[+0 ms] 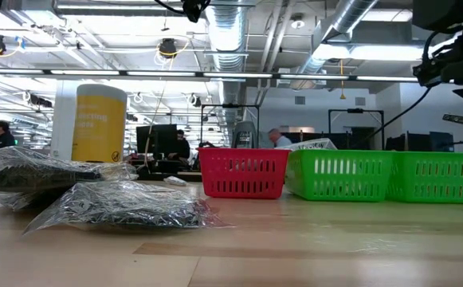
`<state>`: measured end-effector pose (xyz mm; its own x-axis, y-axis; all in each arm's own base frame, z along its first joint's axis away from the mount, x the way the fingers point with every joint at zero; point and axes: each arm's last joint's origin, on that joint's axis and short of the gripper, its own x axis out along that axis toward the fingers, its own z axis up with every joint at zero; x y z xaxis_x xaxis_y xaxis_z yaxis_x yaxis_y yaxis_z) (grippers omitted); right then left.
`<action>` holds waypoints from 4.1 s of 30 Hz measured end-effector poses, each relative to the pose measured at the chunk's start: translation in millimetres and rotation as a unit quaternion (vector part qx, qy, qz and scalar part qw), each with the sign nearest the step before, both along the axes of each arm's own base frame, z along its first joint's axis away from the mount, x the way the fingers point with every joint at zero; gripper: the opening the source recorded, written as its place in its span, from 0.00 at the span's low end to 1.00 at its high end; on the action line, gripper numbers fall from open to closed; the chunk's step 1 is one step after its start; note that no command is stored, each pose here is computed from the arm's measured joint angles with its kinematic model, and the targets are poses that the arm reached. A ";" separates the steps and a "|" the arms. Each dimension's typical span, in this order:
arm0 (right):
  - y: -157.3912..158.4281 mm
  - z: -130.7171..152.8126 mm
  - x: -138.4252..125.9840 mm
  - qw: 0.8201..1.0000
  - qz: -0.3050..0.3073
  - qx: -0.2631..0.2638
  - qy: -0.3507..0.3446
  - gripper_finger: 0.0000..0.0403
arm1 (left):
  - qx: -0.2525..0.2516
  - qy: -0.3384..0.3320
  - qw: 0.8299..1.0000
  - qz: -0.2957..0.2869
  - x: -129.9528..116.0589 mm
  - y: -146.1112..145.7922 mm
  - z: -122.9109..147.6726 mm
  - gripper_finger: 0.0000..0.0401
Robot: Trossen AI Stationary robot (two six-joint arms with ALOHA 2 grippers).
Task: Pick & Place Travel size toiletries
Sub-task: Put the silver nail cutter into the right red bin
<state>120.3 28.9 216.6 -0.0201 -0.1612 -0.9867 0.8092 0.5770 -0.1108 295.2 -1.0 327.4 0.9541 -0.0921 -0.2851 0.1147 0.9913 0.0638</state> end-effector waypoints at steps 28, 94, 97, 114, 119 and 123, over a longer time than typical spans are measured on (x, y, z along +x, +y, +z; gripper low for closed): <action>-5.3 0.4 2.4 1.000 -0.022 -0.002 -0.007 0.20 | 0.000 0.000 1.000 0.000 0.0 0.0 0.0 0.01; 175.9 -38.4 90.0 0.788 0.569 0.191 -0.137 0.23 | -0.004 -0.001 1.000 0.004 0.2 1.7 0.1 0.01; 185.3 -37.4 83.7 0.773 0.586 0.195 -0.146 0.28 | -0.004 -0.002 1.000 0.004 0.2 1.7 0.2 0.01; 206.6 -35.1 67.8 0.684 0.694 0.140 -0.179 0.54 | -0.004 -0.016 1.000 0.004 0.9 1.7 2.8 0.01; 209.7 -34.3 66.7 0.675 0.703 0.117 -0.191 0.54 | -0.027 -0.016 0.999 0.010 1.1 1.6 3.3 0.01; 210.8 -35.9 66.7 0.675 0.705 0.102 -0.192 0.52 | -0.041 -0.015 0.999 0.014 1.1 1.6 3.4 0.01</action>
